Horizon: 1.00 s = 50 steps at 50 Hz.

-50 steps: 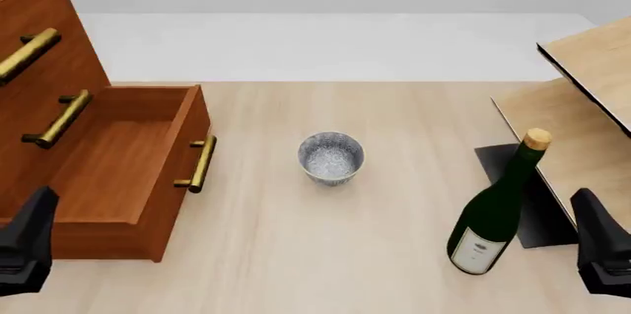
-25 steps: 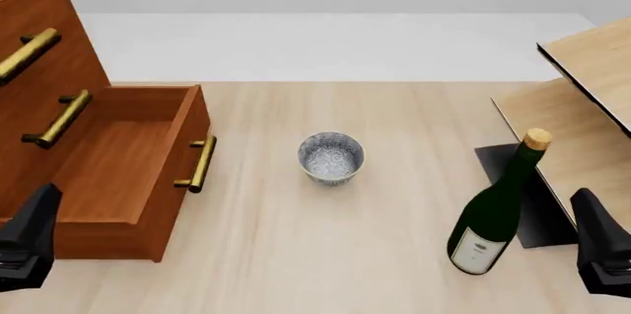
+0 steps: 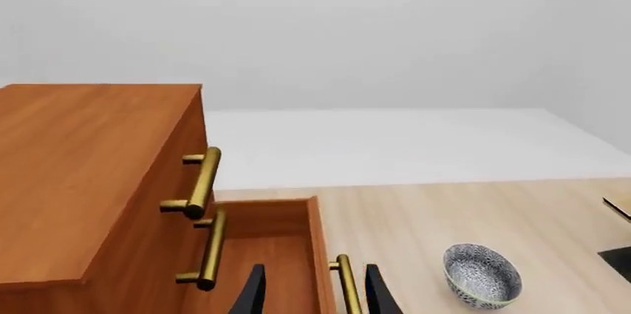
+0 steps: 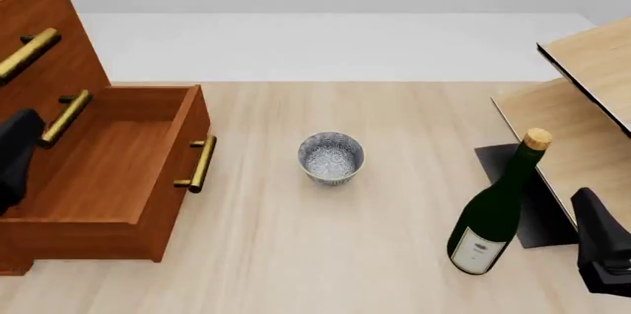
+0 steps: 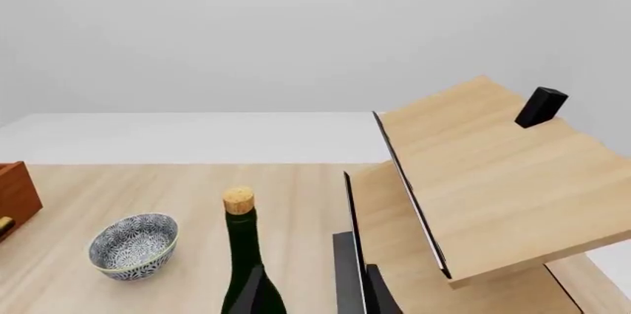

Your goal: Close the bottom drawer of the cabinet and open the top drawer.

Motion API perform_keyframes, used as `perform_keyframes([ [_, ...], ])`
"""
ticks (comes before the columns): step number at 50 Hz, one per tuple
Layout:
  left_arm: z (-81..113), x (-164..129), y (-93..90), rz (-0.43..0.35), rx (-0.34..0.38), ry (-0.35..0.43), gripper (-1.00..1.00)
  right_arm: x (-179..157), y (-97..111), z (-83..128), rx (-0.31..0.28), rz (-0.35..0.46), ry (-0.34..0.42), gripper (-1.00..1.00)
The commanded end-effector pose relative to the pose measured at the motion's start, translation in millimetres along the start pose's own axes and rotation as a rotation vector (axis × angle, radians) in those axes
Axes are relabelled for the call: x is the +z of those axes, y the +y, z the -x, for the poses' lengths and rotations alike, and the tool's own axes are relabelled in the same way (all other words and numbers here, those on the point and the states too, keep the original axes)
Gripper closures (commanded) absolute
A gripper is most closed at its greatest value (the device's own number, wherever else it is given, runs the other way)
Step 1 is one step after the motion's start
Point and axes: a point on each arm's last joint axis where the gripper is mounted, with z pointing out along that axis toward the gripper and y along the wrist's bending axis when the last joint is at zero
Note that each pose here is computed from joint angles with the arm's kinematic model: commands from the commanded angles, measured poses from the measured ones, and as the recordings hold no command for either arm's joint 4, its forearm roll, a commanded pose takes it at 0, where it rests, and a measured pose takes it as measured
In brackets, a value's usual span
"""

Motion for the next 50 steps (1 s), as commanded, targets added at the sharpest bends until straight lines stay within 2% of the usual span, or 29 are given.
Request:
perform_keyframes([
  [1, 35.9, 22, -1.9, -0.003, -0.045, 0.078, -1.0, 1, 0, 0, 0.007, -0.005, 0.002, -1.0],
  [4, 38.1, 31, -4.3, -0.019, -0.075, 0.121, -1.0, 1, 0, 0, 0.009, -0.007, 0.003, -1.0],
  [6, 37.6, 41, -6.9, -0.038, -0.057, 0.167, -1.0, 1, 0, 0, 0.01, -0.008, 0.003, -1.0],
  [8, 42.6, 40, -6.0, -0.031, -0.032, 0.161, -1.0, 1, 0, 0, 0.01, -0.008, 0.003, -1.0],
  [9, 44.1, 47, -9.7, -0.059, -0.019, 0.191, -1.0, 2, 0, 0, 0.01, -0.008, 0.003, -1.0],
  [11, 48.2, 49, -11.1, -0.067, -0.02, 0.194, -1.0, 2, 0, 0, 0.01, -0.008, 0.003, -1.0],
  [18, 53.2, 71, -20.0, -0.101, -0.087, 0.284, -1.0, 2, 0, 0, 0.01, -0.006, 0.003, -1.0],
  [19, 53.5, 73, -20.2, -0.099, -0.091, 0.295, -1.0, 2, 0, 0, 0.01, -0.006, 0.003, -1.0],
  [20, 56.7, 76, -20.3, -0.101, -0.062, 0.302, -1.0, 2, 0, 0, 0.01, -0.007, 0.003, -1.0],
  [22, 58.3, 78, -23.3, -0.109, -0.109, 0.312, -1.0, 2, 0, 0, 0.01, -0.008, 0.003, -1.0],
  [31, 65.0, 97, -38.1, -0.156, -0.162, 0.4, -1.0, 3, 0, 1, 0.013, -0.007, 0.005, -1.0],
  [33, 66.3, 101, -38.2, -0.15, -0.154, 0.42, -1.0, 3, 0, 1, 0.014, -0.008, 0.005, -1.0],
  [35, 70.6, 105, -35.7, -0.139, -0.114, 0.425, -1.0, 3, 0, 0, 0.014, -0.007, 0.005, -1.0],
  [38, 68.4, 111, -41.5, -0.148, -0.169, 0.451, -1.0, 2, 0, 0, 0.014, -0.004, 0.005, -1.0],
  [43, 66.5, 115, -50.3, -0.174, -0.205, 0.475, -1.0, 2, 0, 0, 0.014, -0.003, 0.004, -1.0],
  [48, 61.5, 123, -49.4, -0.159, -0.193, 0.501, -1.0, 1, 0, 0, 0.014, -0.002, 0.004, -1.0],
  [49, 59.5, 123, -50.5, -0.159, -0.205, 0.509, -1.0, 1, 0, 0, 0.014, -0.002, 0.004, -1.0],
  [50, 54.3, 125, -56.7, -0.172, -0.249, 0.528, -1.0, 1, 0, 0, 0.014, 0.0, 0.004, -1.0],
])
